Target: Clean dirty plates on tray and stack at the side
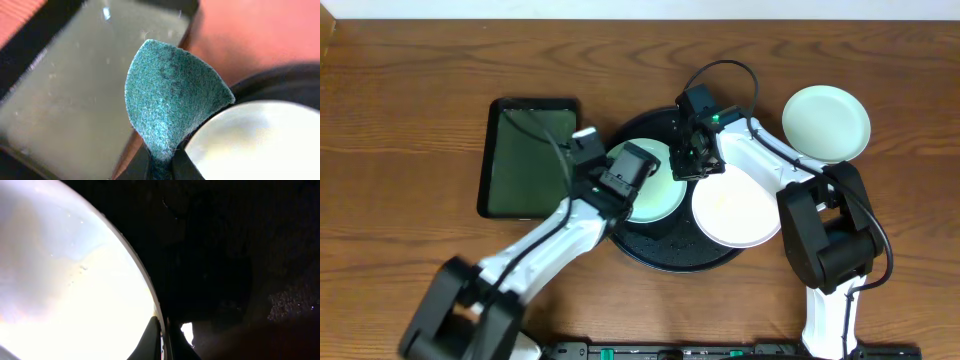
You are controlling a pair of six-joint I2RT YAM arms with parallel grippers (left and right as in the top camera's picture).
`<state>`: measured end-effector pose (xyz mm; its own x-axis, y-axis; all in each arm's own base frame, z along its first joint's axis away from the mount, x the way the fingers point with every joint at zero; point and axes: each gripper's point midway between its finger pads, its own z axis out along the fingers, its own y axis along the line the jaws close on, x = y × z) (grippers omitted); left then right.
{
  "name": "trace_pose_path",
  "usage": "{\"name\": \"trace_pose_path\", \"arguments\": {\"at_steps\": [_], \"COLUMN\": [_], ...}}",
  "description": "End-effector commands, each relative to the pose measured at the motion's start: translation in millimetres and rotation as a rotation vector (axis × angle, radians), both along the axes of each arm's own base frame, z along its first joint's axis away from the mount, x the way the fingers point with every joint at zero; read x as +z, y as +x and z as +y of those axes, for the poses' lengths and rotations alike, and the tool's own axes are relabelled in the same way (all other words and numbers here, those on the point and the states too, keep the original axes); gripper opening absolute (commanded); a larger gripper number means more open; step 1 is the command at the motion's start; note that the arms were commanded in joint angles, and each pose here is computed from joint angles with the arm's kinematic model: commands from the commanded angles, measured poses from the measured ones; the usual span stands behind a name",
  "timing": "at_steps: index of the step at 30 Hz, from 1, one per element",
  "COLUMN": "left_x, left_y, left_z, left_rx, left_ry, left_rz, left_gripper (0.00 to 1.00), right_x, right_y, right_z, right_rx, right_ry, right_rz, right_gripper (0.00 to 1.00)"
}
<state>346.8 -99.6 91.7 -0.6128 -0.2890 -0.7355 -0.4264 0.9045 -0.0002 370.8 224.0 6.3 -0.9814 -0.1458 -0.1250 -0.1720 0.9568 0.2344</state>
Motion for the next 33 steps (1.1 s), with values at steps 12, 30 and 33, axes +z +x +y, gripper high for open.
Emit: {"name": "trace_pose_path", "arguments": {"at_steps": [12, 30, 33], "left_x": [73, 53, 53], "left_y": [-17, -30, -31], "left_z": [74, 129, 129], "left_rx": [0.136, 0.133, 0.131], "left_ry": [-0.214, -0.19, -0.188], "left_rz": [-0.09, 0.069, 0.074], "left_gripper": [0.08, 0.08, 0.08], "right_x": [159, 272, 285], "right_y": [57, 46, 43], "right_z": [-48, -16, -6], "right_rx": [0.106, 0.404, 0.424], "right_ry": [-0.419, -1.025, -1.077], "right_rz": [-0.585, -0.971, -1.01], "right_gripper": [0.01, 0.01, 0.01]}}
